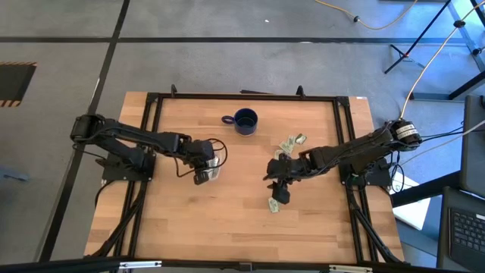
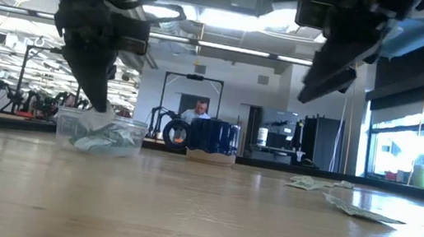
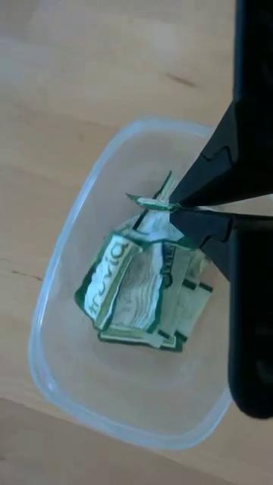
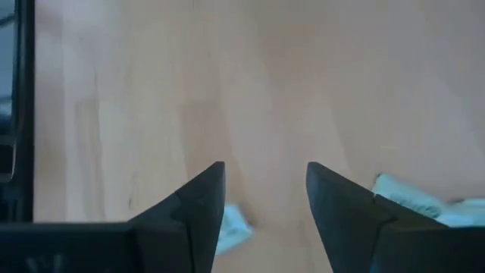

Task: Pick and place Stevia / Truvia into bins
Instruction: Put the bottom green stevia packet into the transparent container, then put the white stevia packet into the transparent container

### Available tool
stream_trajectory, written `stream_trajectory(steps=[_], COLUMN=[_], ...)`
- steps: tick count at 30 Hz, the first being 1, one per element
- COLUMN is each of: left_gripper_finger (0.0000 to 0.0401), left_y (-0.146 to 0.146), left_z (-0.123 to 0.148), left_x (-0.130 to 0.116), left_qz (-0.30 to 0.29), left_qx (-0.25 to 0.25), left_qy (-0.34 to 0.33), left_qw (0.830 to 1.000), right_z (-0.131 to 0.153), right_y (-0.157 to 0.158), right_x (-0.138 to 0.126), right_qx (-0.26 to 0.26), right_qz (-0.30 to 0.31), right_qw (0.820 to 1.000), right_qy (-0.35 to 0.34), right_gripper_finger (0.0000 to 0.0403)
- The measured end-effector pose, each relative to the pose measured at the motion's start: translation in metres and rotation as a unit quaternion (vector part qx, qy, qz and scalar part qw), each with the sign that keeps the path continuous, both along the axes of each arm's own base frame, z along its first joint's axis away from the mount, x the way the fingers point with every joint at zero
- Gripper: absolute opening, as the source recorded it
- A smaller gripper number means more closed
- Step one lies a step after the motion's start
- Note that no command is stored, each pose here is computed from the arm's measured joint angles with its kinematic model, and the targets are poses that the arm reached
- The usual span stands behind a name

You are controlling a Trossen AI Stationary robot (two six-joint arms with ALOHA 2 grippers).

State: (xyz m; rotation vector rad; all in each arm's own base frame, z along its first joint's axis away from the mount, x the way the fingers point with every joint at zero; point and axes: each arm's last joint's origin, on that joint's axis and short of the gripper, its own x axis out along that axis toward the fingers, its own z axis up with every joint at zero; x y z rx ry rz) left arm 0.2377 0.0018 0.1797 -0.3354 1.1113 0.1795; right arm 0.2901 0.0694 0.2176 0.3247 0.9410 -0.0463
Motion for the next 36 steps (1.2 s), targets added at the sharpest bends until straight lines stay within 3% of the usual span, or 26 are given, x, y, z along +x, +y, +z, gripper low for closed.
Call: stream_trajectory(steps=[8, 13, 24, 36], left_gripper_finger=[0.0056, 0.0073, 0.0074, 0.0073], left_y=[0.003, 0.007, 0.01, 0.01], left_z=[0.004, 0.014, 0.033, 0.033], left_x=[0.003, 0.0, -0.008, -0.009], left_qz=[-0.034, -0.022, -0.004, -0.009], left_qx=[0.031, 0.042, 0.068, 0.07], left_qy=[-0.028, -0.054, -0.094, -0.094], left_qw=[0.999, 0.997, 0.993, 0.993], right_z=[-0.028, -0.043, -0.073, -0.078], right_y=[0.024, 0.031, 0.034, 0.038], right_x=[-0.007, -0.005, 0.004, 0.01], right_qx=[-0.016, -0.039, -0.063, -0.066], right_qz=[0.055, 0.057, 0.088, 0.135], right_qw=[0.997, 0.995, 0.989, 0.985], right_qy=[0.047, 0.068, 0.1, 0.081], right_gripper_finger=[0.0188, 0.018, 0.0117, 0.0114])
